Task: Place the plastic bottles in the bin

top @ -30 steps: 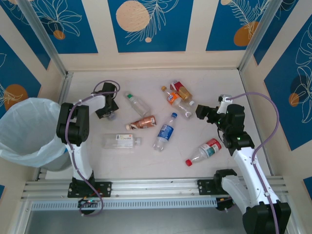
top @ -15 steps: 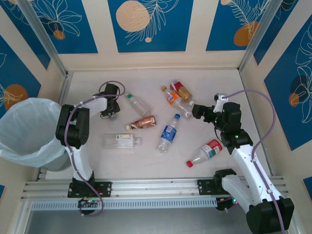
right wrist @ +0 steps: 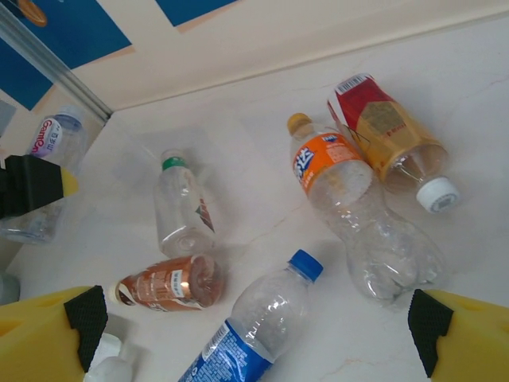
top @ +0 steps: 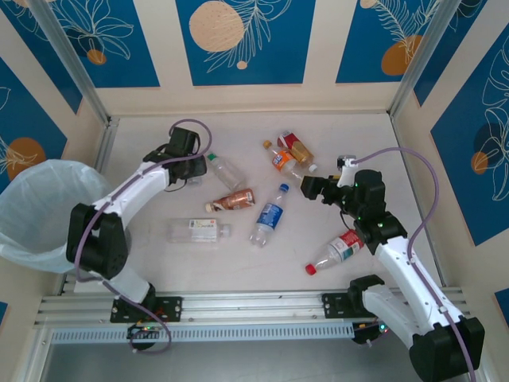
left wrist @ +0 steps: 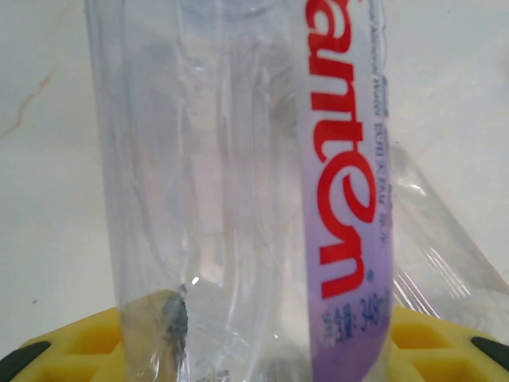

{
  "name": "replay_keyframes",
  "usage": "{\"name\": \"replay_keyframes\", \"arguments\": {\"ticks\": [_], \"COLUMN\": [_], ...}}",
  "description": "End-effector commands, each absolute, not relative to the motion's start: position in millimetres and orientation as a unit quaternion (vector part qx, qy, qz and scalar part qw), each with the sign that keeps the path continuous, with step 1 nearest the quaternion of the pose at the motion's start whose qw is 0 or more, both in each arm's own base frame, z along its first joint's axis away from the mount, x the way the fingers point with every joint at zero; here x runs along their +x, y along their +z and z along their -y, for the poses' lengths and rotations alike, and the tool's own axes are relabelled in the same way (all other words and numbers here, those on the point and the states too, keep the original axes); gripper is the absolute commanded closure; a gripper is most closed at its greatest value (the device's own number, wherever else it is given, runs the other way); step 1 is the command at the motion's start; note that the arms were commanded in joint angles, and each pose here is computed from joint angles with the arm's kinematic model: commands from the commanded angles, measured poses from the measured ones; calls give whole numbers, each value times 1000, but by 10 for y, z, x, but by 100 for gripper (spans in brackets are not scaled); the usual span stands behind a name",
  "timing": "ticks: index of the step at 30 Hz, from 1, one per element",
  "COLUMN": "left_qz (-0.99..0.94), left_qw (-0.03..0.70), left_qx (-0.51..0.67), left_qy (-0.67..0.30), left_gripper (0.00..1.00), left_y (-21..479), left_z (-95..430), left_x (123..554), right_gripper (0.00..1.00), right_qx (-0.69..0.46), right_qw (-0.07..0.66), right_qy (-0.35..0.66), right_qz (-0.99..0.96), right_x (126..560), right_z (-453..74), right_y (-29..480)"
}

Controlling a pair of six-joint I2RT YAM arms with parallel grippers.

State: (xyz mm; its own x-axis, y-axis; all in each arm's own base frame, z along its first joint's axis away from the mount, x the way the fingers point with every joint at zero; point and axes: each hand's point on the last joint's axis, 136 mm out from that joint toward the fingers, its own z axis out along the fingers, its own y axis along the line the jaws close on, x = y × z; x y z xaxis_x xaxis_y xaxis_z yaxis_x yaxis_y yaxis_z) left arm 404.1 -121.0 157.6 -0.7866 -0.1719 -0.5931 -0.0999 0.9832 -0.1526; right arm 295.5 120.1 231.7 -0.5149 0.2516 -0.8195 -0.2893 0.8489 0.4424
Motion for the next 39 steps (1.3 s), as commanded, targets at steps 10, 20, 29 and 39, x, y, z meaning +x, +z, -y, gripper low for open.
{"name": "replay_keyframes", "arguments": {"ticks": [10,20,29,39], "left_qz": [-911,-864,-798,-793], "left_qw": [394,499,562,506], "left_qx": [-28,-62,-188,-304], "left_qy": [-120,-31,110,150], "left_gripper": [51,51,51,51], "left_y": [2864,3686,3949,3696], "left_z": [1059,452,-315,-1006], "left_x": [3512,3144,3015,2831], "right_gripper": [1,1,1,1], "right_qx": [-89,-118,-113,-118], "right_qw": [580,604,594,591], "right_qy": [294,306,308,300], "right_qz": [-754,-727,-734,-740], "right_x": [3007,3019,3112,3113], "right_z": [-1382,-1515,-1572,-1586], "right_y": [2796,2949,2865,2811]}}
